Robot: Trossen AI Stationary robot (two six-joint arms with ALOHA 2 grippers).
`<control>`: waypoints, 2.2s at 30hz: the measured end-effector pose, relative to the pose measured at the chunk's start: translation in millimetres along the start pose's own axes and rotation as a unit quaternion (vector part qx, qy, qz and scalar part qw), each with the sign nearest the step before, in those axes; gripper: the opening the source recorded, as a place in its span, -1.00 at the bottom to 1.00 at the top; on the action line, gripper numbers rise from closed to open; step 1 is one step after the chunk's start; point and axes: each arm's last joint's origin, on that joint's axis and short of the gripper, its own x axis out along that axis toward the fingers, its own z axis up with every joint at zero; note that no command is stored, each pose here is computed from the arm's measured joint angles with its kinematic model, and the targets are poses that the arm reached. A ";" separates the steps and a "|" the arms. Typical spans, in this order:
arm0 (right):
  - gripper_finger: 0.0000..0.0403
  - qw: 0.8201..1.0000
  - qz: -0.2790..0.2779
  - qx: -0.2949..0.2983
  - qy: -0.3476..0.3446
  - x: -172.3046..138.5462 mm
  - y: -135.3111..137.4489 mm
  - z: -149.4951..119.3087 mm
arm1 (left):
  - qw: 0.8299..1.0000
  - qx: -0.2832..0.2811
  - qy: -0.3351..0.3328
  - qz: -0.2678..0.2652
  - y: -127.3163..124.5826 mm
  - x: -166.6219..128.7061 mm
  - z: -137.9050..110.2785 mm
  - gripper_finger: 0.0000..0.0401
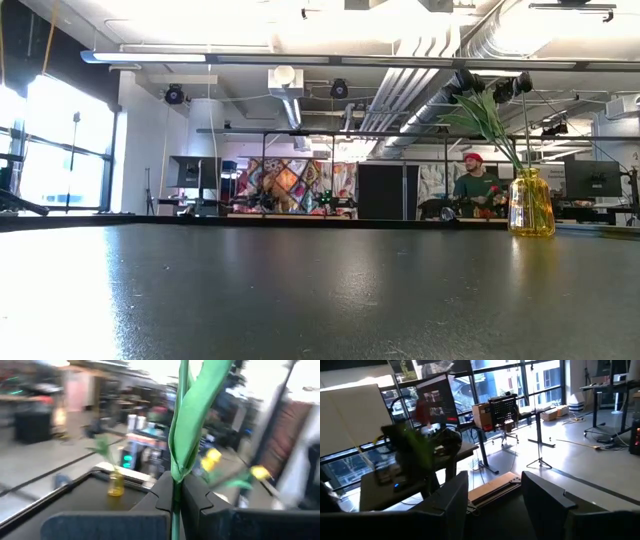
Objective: Sort flowers into vase by color
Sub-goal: Put the red flower into the transparent vase
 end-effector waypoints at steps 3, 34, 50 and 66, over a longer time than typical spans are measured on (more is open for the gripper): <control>-0.15 1.000 -0.008 -0.003 0.003 3.1 -2.6 -0.8 | 0.998 0.015 0.003 -0.056 -2.5 -15.1 -15.6 -1.00; -0.15 0.993 -0.078 0.081 0.045 20.5 -24.8 -15.8 | 0.972 -0.012 0.061 -0.225 34.2 -107.6 -96.7 -1.00; -0.15 0.987 -0.092 0.122 0.039 29.3 -32.1 -14.6 | 0.954 -0.008 0.042 -0.295 29.3 -110.1 -96.0 -1.00; -0.15 0.986 -0.093 0.136 0.039 30.7 -32.9 -14.5 | 0.950 0.036 0.058 -0.305 6.3 -113.0 -115.7 -1.00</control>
